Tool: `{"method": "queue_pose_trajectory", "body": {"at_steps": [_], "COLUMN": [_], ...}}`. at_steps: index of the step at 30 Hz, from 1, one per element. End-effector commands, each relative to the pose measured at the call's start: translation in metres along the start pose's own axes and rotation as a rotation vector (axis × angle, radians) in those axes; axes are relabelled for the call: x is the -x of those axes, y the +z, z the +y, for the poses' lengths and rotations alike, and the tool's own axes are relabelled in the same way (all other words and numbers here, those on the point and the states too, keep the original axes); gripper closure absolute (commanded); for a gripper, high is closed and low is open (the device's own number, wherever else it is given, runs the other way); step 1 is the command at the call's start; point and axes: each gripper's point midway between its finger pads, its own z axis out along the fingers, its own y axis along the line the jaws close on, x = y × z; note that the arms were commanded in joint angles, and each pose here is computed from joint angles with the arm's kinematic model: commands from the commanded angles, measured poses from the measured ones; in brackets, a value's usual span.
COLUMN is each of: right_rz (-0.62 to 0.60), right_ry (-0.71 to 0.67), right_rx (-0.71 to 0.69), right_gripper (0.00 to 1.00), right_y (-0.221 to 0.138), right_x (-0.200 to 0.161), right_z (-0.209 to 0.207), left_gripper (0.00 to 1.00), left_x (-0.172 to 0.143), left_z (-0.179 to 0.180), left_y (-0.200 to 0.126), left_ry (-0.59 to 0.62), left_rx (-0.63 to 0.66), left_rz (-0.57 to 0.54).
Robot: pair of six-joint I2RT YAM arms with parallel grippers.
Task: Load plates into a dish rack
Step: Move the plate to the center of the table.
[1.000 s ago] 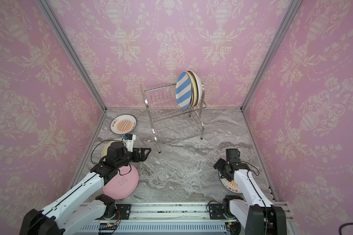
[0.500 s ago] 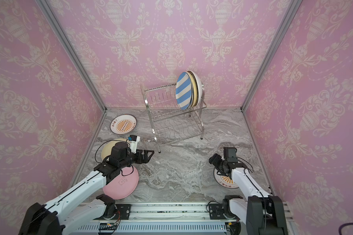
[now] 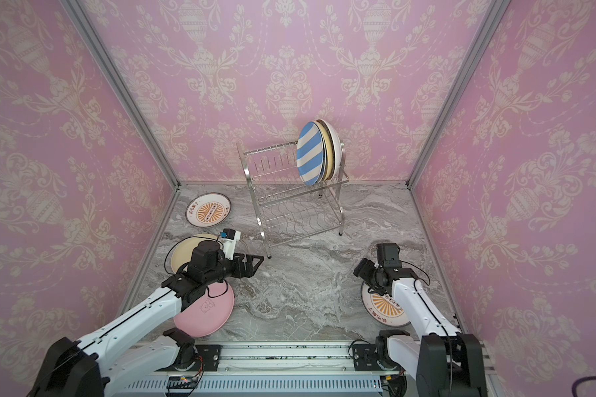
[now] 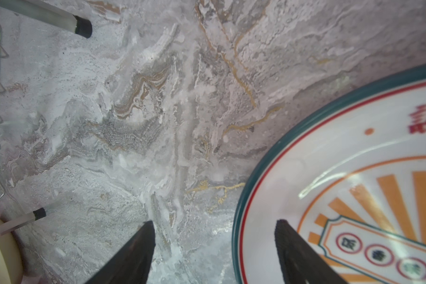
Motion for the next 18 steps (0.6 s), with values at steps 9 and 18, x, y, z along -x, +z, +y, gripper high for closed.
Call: {"method": "queue_pose_trajectory", "body": {"at_steps": [9, 18], "right_rz": [-0.16, -0.188], "right_ry": [0.129, 0.458], "right_rx": [-0.254, -0.296], "right_gripper": [0.2, 0.17], "right_y": [-0.085, -0.085], "right_x": [0.054, 0.065], "right_z": [-0.061, -0.127], "left_gripper": [0.01, 0.01], "left_x": [-0.013, -0.032], "left_z": [-0.041, -0.048], "left_y": [0.038, 0.045], "left_ry": [0.04, 0.076], "left_rx": [-0.088, -0.083], "left_rz": [0.0, 0.003]}}
